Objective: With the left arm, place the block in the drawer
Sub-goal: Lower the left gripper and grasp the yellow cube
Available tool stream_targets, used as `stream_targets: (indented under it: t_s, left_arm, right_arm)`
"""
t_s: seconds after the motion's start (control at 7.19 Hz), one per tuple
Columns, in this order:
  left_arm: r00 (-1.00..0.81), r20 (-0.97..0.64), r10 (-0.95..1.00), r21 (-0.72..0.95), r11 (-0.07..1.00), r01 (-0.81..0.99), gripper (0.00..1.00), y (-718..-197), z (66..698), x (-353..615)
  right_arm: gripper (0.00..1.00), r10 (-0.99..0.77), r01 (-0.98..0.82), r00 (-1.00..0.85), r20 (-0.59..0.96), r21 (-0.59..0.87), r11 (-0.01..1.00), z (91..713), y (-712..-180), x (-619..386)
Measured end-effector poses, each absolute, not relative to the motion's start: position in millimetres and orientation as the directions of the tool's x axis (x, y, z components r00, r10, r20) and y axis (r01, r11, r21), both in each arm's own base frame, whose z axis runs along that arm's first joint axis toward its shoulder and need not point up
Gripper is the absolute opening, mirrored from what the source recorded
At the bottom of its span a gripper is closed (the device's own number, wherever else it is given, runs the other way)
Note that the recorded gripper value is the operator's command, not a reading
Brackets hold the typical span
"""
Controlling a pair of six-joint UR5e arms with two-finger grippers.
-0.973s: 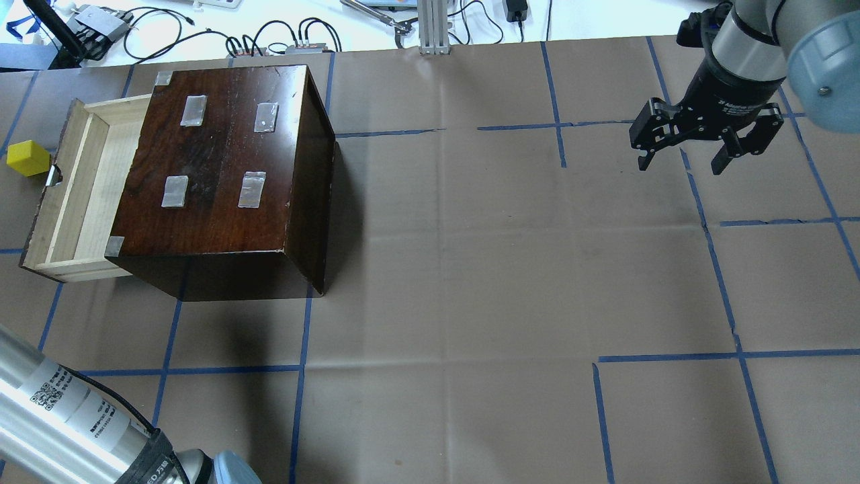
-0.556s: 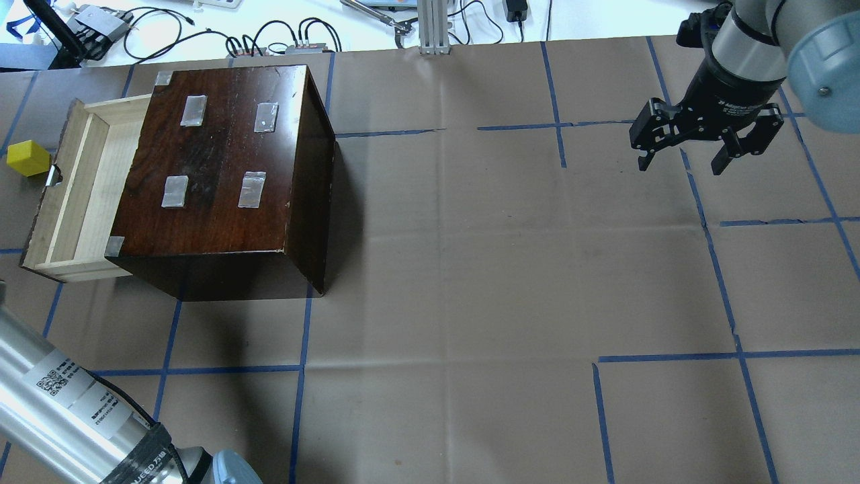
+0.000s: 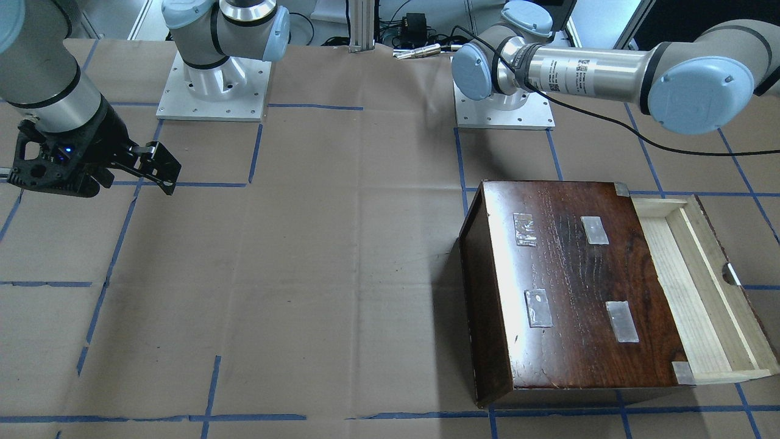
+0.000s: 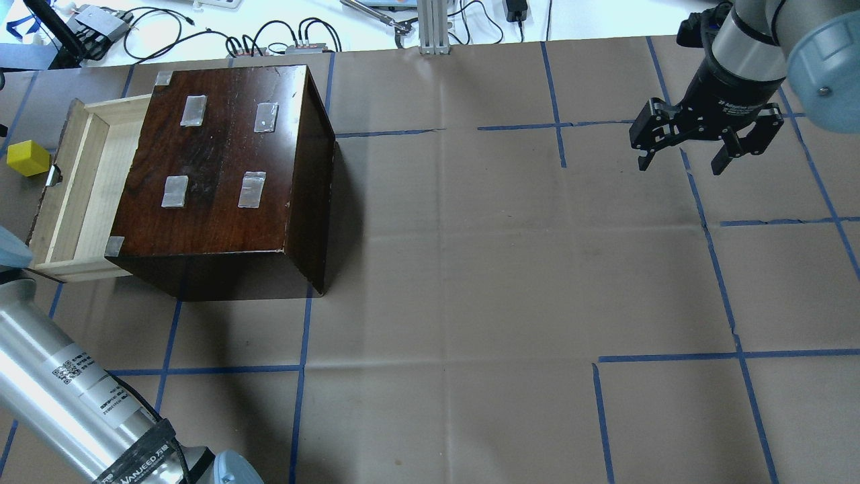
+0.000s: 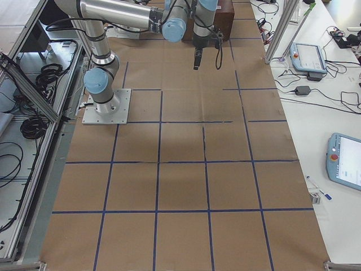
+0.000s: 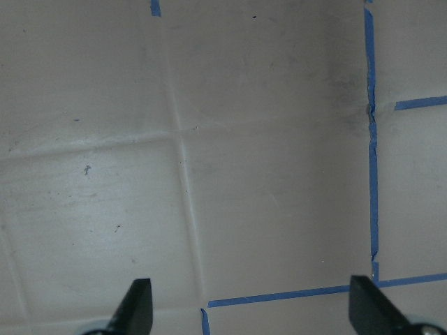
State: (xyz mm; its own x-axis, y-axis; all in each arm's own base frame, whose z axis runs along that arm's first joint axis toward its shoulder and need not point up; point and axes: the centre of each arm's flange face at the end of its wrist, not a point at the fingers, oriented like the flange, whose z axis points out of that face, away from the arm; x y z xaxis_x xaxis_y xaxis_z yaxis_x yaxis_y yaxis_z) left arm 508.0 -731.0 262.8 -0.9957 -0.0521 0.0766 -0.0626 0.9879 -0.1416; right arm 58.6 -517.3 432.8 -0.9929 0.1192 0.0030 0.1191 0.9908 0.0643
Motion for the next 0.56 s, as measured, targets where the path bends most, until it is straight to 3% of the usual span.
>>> stream_targets:
  t_s: [0.56]
  left_arm:
    - [-0.992, 0.108, -0.069, -0.106, 0.991, -0.081, 0.96, -740.4, 221.5, 499.8]
  right_arm:
    - [1.0, 0.119, 0.119, -0.993, 0.003, 0.065, 0.991, 432.4, -517.1, 58.6]
